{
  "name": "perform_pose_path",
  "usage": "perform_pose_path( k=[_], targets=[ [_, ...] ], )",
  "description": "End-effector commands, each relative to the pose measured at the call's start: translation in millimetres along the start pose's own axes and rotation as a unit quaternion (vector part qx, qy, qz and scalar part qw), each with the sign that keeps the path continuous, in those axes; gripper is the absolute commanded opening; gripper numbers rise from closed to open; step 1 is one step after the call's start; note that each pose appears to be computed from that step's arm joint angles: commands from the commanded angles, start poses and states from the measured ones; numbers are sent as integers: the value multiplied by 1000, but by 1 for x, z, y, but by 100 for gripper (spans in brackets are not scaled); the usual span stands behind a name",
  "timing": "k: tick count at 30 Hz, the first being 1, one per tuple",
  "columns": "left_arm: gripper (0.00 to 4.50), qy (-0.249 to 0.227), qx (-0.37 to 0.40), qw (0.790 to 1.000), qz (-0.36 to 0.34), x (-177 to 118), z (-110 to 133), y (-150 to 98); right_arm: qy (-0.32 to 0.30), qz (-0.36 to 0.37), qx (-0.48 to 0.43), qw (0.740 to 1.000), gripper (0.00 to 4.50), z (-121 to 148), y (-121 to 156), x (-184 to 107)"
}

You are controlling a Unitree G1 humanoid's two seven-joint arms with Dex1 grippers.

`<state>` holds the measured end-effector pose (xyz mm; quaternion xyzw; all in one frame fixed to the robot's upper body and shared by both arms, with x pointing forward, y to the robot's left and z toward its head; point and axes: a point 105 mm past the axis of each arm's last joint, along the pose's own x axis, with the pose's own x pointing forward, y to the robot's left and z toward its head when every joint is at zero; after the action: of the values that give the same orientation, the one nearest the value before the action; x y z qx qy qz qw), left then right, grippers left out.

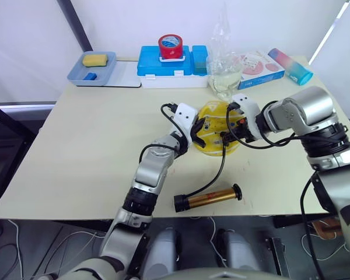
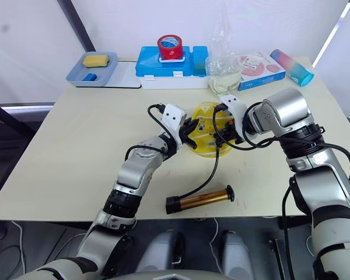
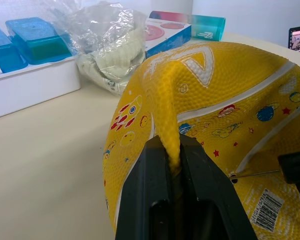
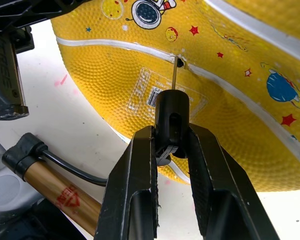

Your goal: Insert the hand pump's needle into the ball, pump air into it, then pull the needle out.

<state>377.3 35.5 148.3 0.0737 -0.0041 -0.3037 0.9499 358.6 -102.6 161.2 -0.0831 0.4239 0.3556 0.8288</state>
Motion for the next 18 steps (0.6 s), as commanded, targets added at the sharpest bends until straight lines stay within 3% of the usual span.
perform_pose_path(
  k=[1,18],
  targets=[
    [7,4,2,1000,-1,1,-4,-2,-8,-19,-8,1000,31,3,-6,-4],
    [7,11,-2,1000,11,0,-10,4,13,-38,6,999,31,-8,-17,-3]
  ],
)
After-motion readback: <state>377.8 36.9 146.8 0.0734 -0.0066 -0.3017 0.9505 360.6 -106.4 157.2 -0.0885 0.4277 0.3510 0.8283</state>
